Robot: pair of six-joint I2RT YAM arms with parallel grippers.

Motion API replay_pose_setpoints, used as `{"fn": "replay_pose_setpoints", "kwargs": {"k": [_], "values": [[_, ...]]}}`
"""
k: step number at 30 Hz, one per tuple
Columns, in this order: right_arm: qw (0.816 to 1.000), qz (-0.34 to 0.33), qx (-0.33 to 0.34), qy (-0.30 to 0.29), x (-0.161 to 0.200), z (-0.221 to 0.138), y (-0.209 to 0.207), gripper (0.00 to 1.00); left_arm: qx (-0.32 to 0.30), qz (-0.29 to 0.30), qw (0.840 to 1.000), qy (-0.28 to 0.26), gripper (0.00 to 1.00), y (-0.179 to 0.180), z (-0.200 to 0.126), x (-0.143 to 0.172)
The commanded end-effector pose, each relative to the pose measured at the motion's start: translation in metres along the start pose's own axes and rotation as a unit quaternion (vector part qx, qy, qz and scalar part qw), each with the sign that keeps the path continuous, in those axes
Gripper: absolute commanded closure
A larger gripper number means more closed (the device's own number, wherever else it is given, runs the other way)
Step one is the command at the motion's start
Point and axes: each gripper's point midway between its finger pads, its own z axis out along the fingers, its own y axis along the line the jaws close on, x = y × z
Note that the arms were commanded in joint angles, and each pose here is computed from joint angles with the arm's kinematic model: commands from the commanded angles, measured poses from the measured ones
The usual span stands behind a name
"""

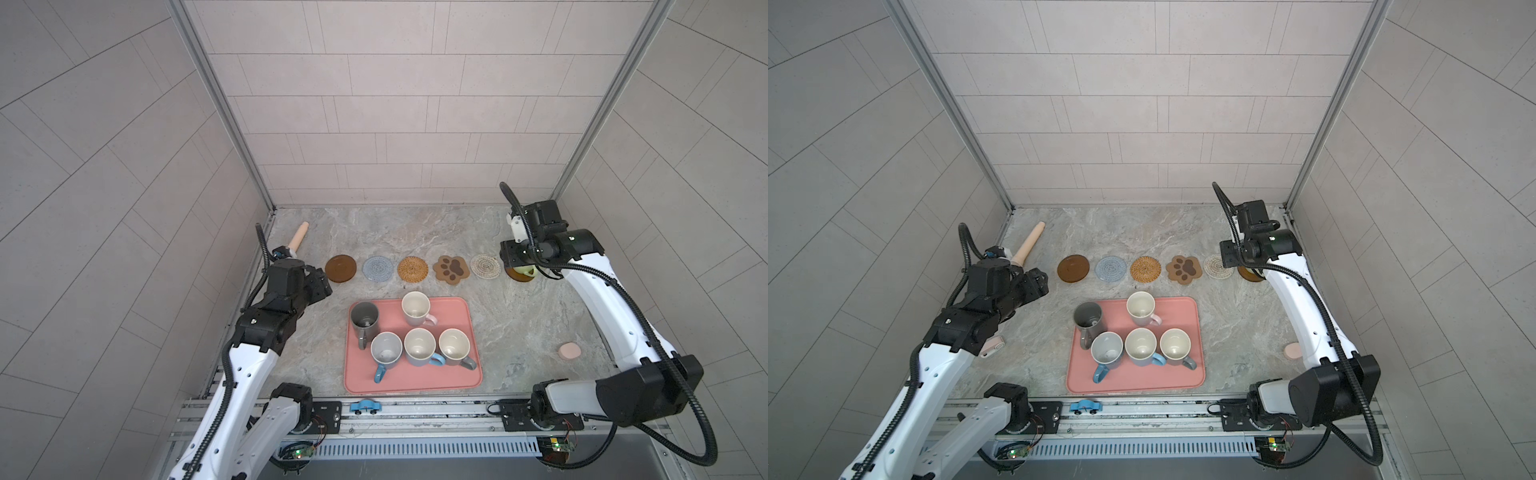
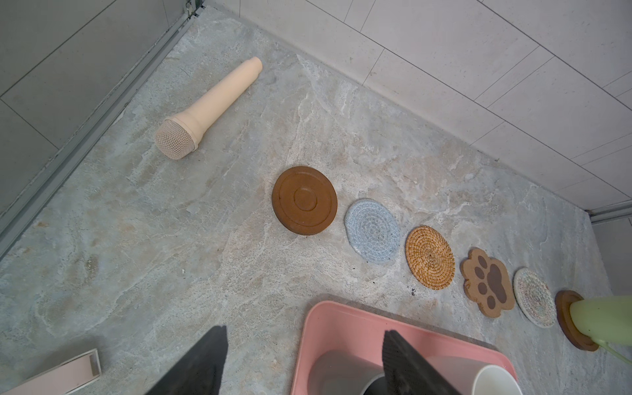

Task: Place cups on coasters
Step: Pick up the cup from the tray.

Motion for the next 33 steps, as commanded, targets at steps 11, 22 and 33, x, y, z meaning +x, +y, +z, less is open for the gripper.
{"fn": "replay_pose_setpoints", "kwargs": {"k": [11,22,33], "values": [[0.991,-0.093,-0.095,0.015,0.024,-0.014,0.087,0.4,0.007,-0.018,1.0,-0.016,0.22,-0.002,0.0,-0.006],[0.96,-0.201,-0.173,0.093,0.064,-0.002,0.174,0.41,-0.001,-0.025,1.0,-0.003,0.22,0.005,0.001,0.006],[0.929,-0.289,-0.168,0.161,0.106,0.01,0.211,0.42,0.005,-0.029,1.0,0.004,0.22,0.003,0.003,0.01]]}}
